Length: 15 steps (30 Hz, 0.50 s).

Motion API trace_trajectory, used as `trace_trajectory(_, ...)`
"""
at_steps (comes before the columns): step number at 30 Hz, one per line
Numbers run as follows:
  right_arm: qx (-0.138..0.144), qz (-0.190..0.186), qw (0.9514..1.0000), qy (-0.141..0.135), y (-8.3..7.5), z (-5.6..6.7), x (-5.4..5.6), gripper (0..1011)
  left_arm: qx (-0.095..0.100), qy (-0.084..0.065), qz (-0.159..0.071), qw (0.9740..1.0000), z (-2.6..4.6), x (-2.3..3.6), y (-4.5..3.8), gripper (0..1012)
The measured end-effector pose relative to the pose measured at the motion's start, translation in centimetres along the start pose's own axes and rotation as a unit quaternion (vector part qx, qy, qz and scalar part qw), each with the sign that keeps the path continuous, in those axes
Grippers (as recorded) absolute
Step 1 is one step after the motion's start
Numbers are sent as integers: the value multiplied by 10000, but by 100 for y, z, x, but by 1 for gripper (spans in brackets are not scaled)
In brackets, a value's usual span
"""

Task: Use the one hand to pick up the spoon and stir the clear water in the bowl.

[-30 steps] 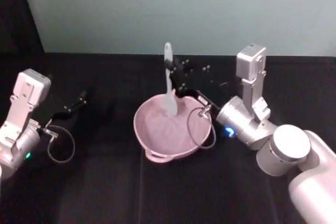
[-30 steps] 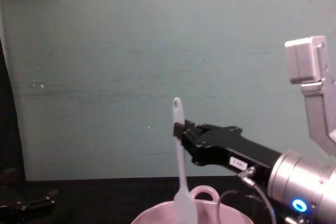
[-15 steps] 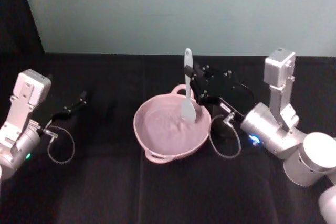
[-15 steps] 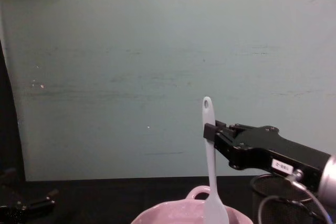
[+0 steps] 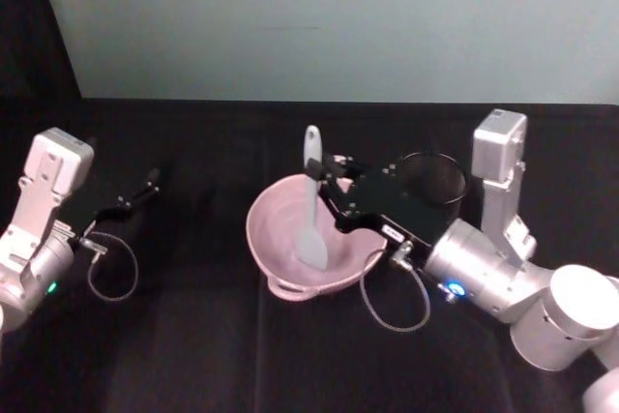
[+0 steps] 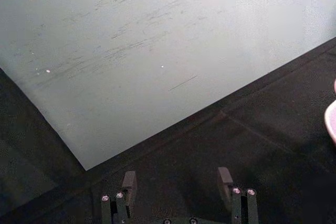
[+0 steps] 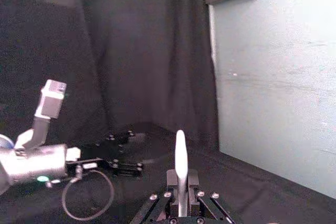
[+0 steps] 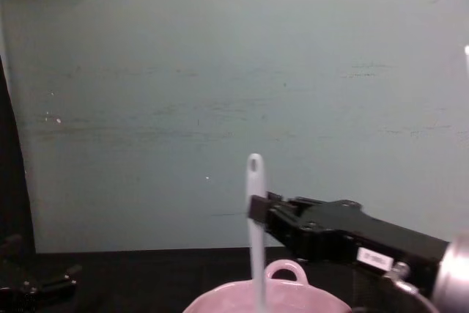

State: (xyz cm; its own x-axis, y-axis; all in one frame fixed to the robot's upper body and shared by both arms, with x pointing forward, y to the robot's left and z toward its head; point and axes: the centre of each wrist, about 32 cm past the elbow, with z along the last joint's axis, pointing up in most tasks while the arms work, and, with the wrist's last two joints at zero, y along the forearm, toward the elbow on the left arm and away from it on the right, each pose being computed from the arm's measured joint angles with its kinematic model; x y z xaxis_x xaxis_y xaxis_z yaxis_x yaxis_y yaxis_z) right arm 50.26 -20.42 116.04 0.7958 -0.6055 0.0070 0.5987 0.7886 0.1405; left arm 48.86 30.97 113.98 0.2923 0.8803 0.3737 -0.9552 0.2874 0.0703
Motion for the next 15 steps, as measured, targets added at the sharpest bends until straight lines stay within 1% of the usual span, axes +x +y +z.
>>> trace_trajectory(3, 9, 73, 10000, 20, 74, -5, -26, 111, 0, 0, 0, 10000, 0, 0, 0, 1011)
trace_trajectory(4, 18, 108, 9999, 24, 128, -9, -34, 111, 0, 0, 0, 10000, 0, 0, 0, 1011)
trace_trajectory(6, 25, 122, 9999, 25, 180, -15, -30, 111, 0, 0, 0, 10000, 0, 0, 0, 1011)
trace_trajectory(7, 28, 123, 9999, 22, 233, -22, -20, 111, 0, 0, 0, 10000, 0, 0, 0, 1011)
trace_trajectory(8, 28, 123, 9999, 22, 233, -22, -20, 111, 0, 0, 0, 10000, 0, 0, 0, 1011)
trace_trajectory(11, 64, 57, 10000, -50, 342, -42, 24, 111, 0, 0, 0, 10000, 0, 0, 0, 1011)
trace_trajectory(12, 91, 0, 9999, -109, 381, -46, 54, 111, 0, 0, 0, 10000, 0, 0, 0, 1011)
trace_trajectory(13, 91, 0, 9999, -109, 381, -46, 54, 111, 0, 0, 0, 10000, 0, 0, 0, 1011)
trace_trajectory(15, 122, -97, 9997, -198, 421, -56, 102, 111, 0, 0, 0, 10000, 0, 0, 0, 1011)
